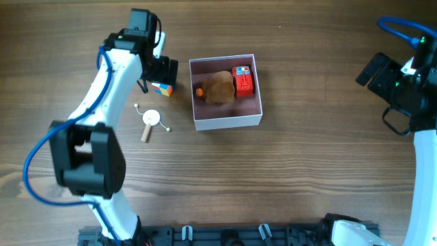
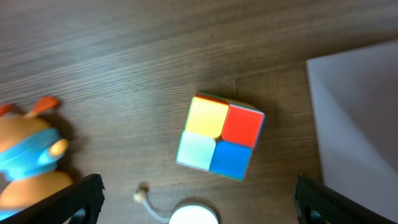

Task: Pack container
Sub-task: 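Grasp the Rubik's cube with the left gripper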

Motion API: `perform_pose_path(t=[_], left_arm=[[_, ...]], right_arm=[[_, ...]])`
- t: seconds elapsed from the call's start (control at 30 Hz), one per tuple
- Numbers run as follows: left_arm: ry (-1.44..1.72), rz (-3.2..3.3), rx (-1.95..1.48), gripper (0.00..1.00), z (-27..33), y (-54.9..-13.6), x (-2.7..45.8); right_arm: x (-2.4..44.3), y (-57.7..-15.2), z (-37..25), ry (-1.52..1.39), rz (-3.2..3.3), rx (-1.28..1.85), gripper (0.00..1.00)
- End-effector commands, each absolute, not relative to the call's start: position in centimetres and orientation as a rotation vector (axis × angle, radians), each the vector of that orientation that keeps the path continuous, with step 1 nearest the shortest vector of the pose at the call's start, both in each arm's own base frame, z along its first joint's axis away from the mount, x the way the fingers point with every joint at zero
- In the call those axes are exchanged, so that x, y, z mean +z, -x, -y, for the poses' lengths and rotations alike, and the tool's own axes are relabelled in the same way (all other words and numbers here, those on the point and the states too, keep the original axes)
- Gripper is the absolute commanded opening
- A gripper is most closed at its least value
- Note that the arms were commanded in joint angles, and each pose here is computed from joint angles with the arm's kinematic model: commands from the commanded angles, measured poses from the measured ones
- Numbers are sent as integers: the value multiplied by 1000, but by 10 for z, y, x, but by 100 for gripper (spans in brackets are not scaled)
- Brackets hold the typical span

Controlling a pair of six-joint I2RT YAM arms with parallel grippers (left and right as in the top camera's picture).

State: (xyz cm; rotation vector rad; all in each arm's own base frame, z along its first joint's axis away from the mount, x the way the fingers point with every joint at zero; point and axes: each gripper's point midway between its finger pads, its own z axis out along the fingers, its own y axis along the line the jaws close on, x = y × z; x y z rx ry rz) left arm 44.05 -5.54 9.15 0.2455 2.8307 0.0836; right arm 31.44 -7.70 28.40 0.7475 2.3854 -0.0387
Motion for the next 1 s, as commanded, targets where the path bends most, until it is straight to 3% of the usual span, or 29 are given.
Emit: perform_pose_path(t=[0.0,0.4,0.57,0.73,0.97], left_arm=[[-375,-2850,74,97,60,-448,68],[-428,-2892,22,86,67,-453,27],[-452,-2909,24,66,67,-451,18],[-441,-2909,24,53,66,-450,22],[-322,-2874,54,46,61,-451,60]], right_arm=[[285,-318,76,-723,-2392,-31,100],[285,-318,76,-723,-2392,-31,100],[285,-318,76,-723,-2392,-32,100],[285,-318,76,-724,-2392,-31,100],[285,-318,76,-723,-2392,-31,100]])
